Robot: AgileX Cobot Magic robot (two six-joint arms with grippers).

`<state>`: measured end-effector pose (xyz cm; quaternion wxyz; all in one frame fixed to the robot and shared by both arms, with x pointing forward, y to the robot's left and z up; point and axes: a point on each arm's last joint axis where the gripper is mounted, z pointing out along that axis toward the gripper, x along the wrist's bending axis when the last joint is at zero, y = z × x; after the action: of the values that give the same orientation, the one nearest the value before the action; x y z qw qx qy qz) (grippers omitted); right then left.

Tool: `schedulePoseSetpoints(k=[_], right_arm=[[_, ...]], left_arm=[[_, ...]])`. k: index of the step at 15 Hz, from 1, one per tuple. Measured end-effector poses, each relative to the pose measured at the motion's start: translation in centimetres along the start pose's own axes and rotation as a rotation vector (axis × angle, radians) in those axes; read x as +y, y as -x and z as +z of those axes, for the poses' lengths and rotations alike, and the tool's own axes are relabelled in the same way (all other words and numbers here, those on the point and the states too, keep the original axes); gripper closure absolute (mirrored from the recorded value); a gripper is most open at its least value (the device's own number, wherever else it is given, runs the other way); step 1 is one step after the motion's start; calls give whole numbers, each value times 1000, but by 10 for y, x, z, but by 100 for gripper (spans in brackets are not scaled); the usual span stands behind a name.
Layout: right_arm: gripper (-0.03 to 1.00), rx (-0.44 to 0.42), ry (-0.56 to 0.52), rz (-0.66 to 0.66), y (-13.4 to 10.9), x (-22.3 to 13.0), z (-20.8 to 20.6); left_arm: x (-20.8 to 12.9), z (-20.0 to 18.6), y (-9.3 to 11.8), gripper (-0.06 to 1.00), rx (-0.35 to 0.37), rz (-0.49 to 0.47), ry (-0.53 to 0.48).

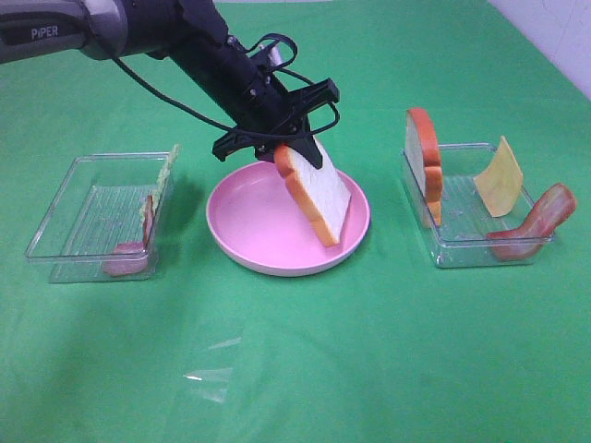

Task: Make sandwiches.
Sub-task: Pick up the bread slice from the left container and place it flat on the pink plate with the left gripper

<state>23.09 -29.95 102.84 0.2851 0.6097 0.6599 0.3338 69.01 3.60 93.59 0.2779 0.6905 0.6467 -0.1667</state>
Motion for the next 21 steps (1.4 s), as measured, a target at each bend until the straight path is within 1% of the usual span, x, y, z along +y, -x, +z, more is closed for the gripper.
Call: schedulePoseSetpoints(k=[4, 5, 6, 7, 9, 10, 11, 12, 15, 17, 18, 21], right_arm=[[7, 0, 0, 0, 0, 0, 0], [7, 0, 0, 0, 0, 0, 0], [7, 0, 0, 0, 0, 0, 0], [7, 0, 0, 0, 0, 0, 0], [7, 0, 0, 0, 0, 0, 0], [7, 0, 0, 0, 0, 0, 0], [7, 0, 0, 0, 0, 0, 0], [7, 0, 0, 0, 0, 0, 0], [7, 0, 0, 0, 0, 0, 0], [7, 0, 0, 0, 0, 0, 0], [7, 0, 0, 0, 0, 0, 0], [7, 0, 0, 0, 0, 0, 0]], left_arm=[[0, 0, 0, 74, 0, -4, -1], [0, 0, 0, 67, 0, -11, -1], [0, 0, 0, 57, 0, -14, -1], [0, 0, 0, 50, 1, -14, -1], [0, 0, -1, 21, 9, -8, 0], [0, 0, -2, 11, 19, -1, -1], [0, 0, -3, 6, 30, 5, -4], [-1, 0, -4, 3, 43, 14, -8], [-1, -2, -5, 2, 70, 18, -21], [2, -10, -1, 2, 134, 48, -14], [4, -16, 7, 2, 204, 95, -3], [3, -22, 22, 2, 283, 160, 29]])
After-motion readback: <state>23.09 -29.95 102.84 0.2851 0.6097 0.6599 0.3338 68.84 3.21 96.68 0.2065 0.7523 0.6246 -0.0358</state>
